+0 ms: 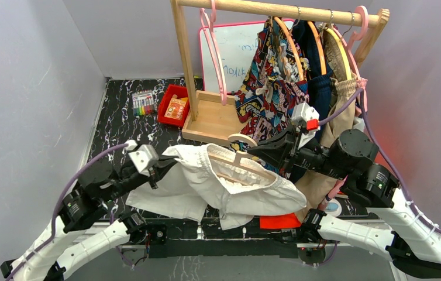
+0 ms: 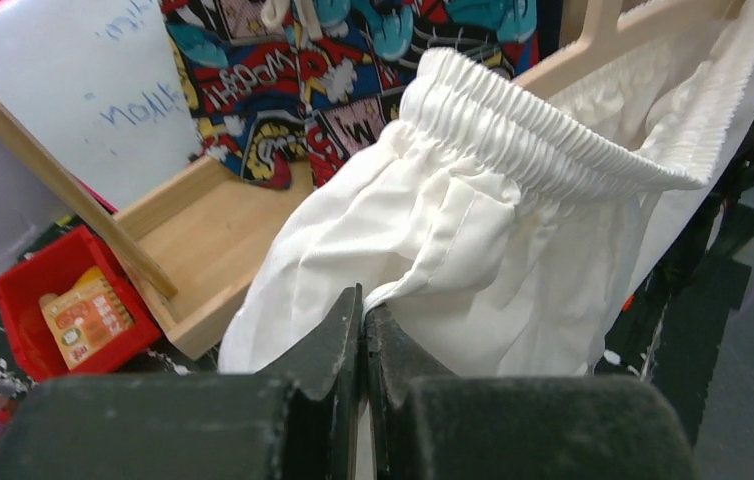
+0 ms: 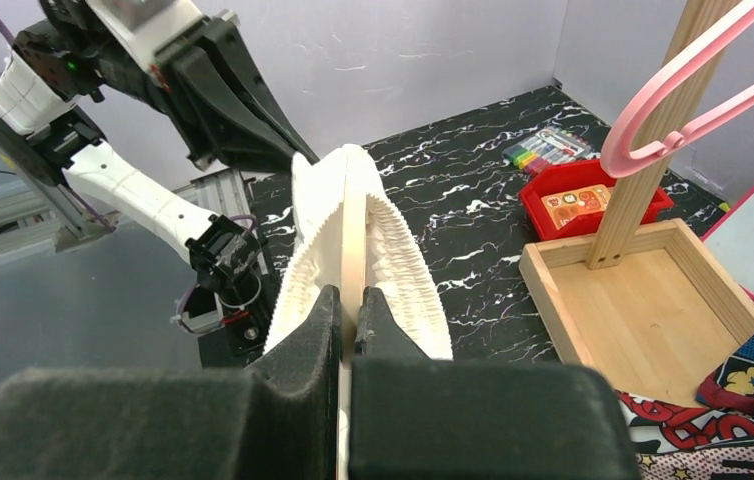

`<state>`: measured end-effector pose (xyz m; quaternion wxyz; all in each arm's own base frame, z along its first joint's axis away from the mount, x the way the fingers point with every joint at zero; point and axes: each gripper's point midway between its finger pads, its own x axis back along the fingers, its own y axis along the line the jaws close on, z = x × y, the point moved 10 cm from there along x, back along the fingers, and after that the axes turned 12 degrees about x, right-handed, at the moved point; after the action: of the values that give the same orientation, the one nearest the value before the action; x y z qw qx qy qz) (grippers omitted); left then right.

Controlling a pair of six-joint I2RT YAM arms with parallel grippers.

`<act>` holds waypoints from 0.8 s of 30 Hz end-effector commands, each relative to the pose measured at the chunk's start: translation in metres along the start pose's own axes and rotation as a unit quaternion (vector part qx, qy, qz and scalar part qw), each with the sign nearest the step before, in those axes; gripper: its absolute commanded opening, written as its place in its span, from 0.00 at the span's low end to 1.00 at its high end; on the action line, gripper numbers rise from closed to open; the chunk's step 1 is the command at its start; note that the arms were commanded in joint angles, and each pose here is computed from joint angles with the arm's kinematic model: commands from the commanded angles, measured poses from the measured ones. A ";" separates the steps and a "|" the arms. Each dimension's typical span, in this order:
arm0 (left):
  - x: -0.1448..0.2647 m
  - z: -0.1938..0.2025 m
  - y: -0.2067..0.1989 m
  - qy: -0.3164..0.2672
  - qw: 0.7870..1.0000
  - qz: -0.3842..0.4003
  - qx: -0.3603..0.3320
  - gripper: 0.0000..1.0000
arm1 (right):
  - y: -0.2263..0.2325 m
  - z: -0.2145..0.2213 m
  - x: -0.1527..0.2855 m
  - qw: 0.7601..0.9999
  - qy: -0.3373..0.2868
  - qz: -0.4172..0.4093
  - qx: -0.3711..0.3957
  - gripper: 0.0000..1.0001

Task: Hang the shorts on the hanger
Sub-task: Hang the shorts on the hanger.

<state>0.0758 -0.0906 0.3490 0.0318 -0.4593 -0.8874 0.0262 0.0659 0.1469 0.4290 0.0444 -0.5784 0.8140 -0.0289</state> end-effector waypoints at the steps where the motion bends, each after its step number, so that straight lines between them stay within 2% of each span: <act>1: -0.010 0.018 0.003 0.075 0.997 -0.007 0.008 0.00 | -0.001 -0.026 0.006 0.998 -0.059 0.002 0.018 0.00; 6: -0.003 0.015 0.009 0.042 0.998 -0.055 0.003 0.01 | 0.000 -0.030 0.009 0.998 -0.064 -0.002 0.018 0.00; 7: -0.001 0.013 0.009 0.037 0.998 -0.053 0.003 0.11 | 0.001 -0.031 0.009 0.998 -0.064 -0.004 0.018 0.00; 10: 0.002 0.006 0.005 0.028 0.999 -0.031 0.004 0.62 | 0.000 -0.030 0.009 0.998 -0.060 -0.005 0.019 0.00; 12: 0.006 -0.005 0.000 0.016 1.000 -0.006 0.000 0.77 | 0.000 -0.029 0.008 0.998 -0.057 -0.007 0.021 0.00; 15: 0.016 -0.029 -0.007 -0.021 0.999 0.029 -0.014 0.86 | 0.000 -0.028 0.006 0.999 -0.048 -0.011 0.023 0.00; 19: 0.016 -0.055 -0.016 -0.052 0.995 0.078 -0.025 0.90 | 0.001 -0.026 0.003 0.999 -0.036 -0.025 0.024 0.00; 24: -0.014 -0.060 -0.029 -0.012 0.983 0.181 -0.018 0.91 | 0.004 -0.026 -0.005 0.998 -0.032 -0.056 0.021 0.00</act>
<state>0.0585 -0.0878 0.4103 -0.0242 -0.5305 -0.8466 0.0349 0.0670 0.1547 0.4260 0.0228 -0.6018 0.7969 -0.0475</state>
